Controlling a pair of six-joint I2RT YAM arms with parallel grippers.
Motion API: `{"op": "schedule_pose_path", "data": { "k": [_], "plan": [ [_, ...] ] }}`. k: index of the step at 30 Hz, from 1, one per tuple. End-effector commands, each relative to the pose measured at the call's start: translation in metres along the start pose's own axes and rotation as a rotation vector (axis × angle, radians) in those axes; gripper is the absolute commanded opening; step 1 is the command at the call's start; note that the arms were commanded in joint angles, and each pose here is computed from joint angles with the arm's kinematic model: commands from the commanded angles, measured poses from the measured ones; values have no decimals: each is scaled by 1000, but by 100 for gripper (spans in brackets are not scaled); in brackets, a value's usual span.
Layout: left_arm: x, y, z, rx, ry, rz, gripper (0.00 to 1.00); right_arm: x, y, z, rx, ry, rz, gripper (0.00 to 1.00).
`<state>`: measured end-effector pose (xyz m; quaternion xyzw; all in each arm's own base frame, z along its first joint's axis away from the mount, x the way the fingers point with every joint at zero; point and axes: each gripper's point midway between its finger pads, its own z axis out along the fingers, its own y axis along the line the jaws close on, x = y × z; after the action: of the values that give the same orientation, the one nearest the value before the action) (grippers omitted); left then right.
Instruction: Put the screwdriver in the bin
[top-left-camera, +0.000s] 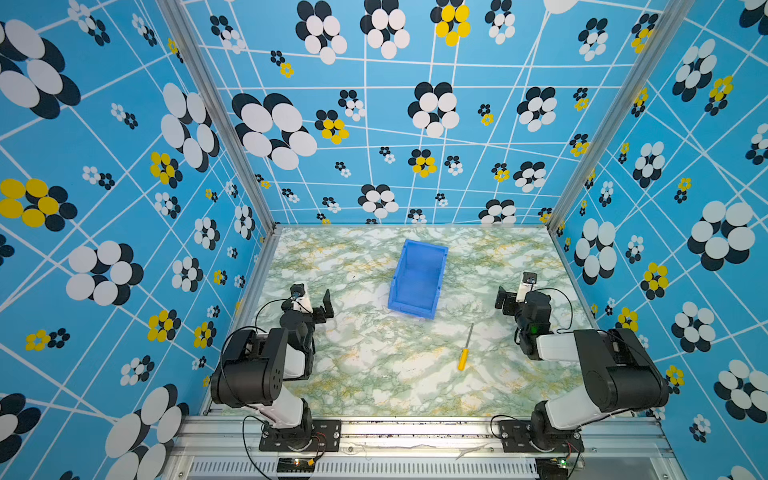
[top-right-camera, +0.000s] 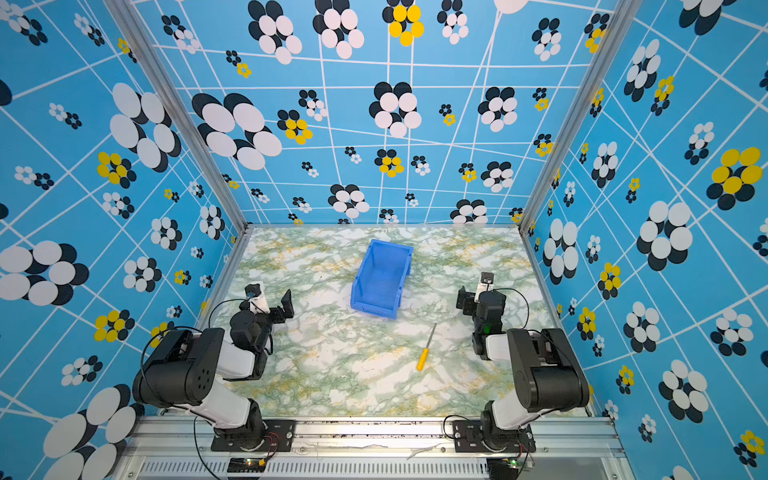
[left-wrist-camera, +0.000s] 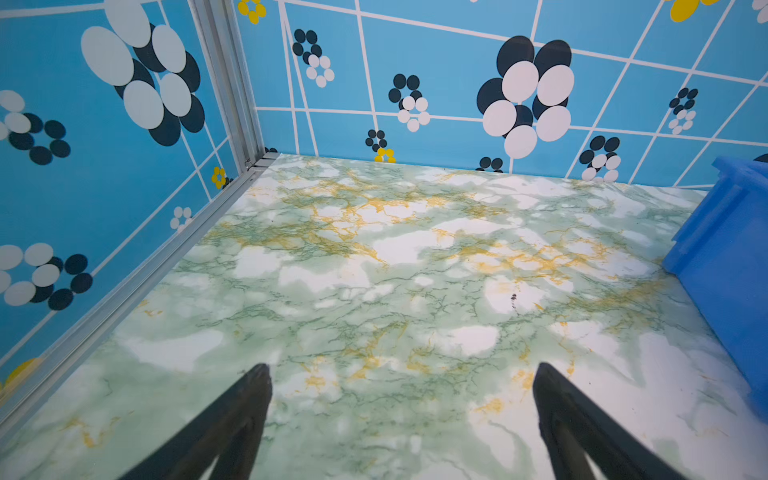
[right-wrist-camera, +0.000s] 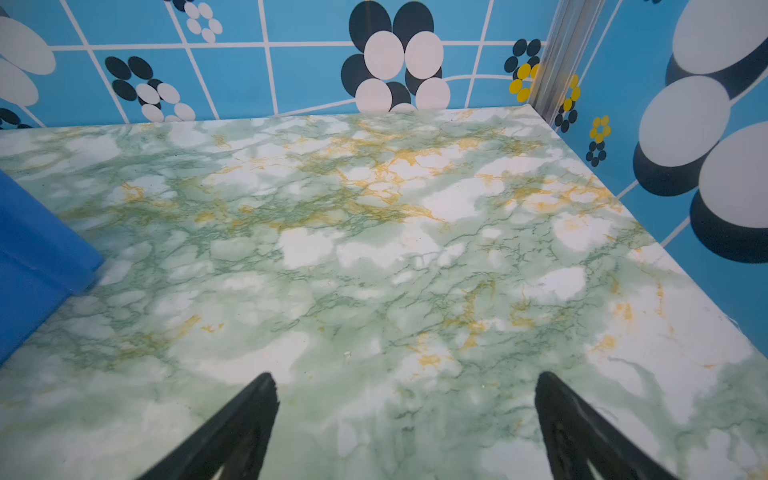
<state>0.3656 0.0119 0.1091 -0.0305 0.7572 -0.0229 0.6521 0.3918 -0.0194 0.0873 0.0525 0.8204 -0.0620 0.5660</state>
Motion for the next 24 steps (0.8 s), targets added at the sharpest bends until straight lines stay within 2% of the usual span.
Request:
{"op": "schedule_pose_path", "data": {
  "k": [1,24],
  "plan": [
    [1,1,-2,-12,-11,-10,99,-7,1,1,-11,-14,3,99],
    [1,3,-3,-22,-16,-13,99,-7,0,1,-9,-13,2,99]
  ]
}}
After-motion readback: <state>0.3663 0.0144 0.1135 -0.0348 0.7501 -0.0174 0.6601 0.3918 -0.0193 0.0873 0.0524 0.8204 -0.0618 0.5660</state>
